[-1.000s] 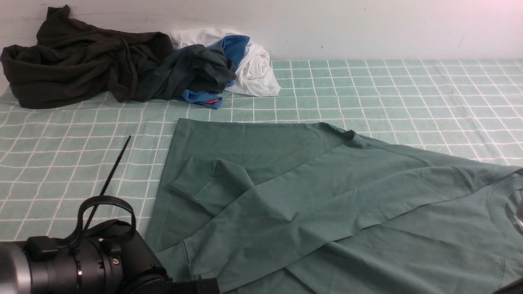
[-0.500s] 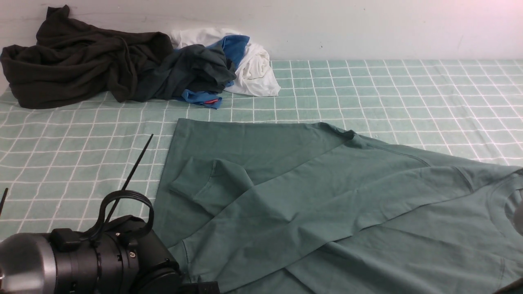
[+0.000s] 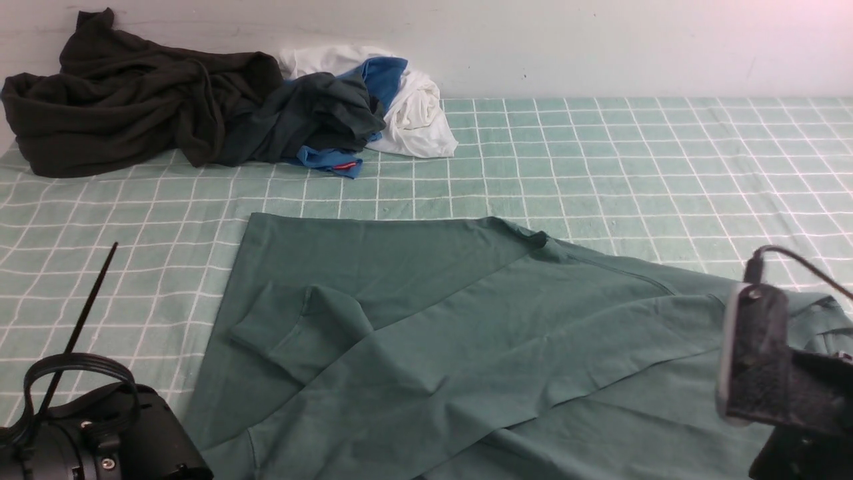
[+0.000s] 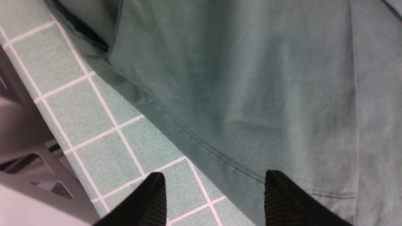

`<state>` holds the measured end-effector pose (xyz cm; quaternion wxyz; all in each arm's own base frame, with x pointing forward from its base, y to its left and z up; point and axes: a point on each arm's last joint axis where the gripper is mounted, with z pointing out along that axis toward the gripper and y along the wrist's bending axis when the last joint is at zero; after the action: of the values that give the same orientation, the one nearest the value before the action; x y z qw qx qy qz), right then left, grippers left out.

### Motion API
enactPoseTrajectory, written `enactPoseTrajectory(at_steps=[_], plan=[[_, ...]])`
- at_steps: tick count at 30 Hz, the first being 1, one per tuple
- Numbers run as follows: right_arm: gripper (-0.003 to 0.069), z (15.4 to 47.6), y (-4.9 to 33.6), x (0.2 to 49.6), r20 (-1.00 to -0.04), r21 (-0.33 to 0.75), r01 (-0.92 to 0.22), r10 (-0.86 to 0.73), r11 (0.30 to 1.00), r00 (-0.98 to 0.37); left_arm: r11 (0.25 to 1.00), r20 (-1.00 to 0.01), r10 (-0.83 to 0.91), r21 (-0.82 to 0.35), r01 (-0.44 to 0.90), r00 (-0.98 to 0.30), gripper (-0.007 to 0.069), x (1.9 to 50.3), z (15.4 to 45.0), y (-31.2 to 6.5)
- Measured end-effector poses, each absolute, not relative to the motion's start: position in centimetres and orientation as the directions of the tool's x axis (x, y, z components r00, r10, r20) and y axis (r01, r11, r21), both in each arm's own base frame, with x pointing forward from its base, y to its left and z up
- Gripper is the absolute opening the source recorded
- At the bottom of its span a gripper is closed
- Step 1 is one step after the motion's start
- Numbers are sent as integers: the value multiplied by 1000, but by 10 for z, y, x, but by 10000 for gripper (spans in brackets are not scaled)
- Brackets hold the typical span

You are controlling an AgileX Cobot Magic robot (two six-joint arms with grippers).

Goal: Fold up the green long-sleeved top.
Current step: Use both arms simultaneously to clamp the lower edge of the clothing fabric

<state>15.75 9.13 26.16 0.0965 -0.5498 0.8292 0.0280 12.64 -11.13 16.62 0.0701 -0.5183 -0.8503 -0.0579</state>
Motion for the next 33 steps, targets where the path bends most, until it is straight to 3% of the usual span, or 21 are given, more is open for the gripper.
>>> enactPoseTrajectory(at_steps=[4,9,12,19,24,33], plan=[[442,243,97,170,-123,-26,-948,-942,318,-313,458,177,873,27,889,-455,6,126,166,-111],[438,206,94,175,-22,-12,-960,-960,279,-279,461,172,872,27,887,-459,6,126,166,-111],[434,184,86,170,22,-43,-970,-970,241,-242,463,168,871,28,886,-461,6,127,166,-112],[431,150,67,156,76,-179,-982,-994,66,-81,462,147,875,33,886,-462,6,128,165,-113],[405,149,65,155,73,-207,-976,-994,66,-83,462,144,875,34,886,-462,6,128,165,-113],[239,152,66,157,50,-243,-966,-994,86,-101,462,141,875,35,886,-462,6,128,165,-114]])
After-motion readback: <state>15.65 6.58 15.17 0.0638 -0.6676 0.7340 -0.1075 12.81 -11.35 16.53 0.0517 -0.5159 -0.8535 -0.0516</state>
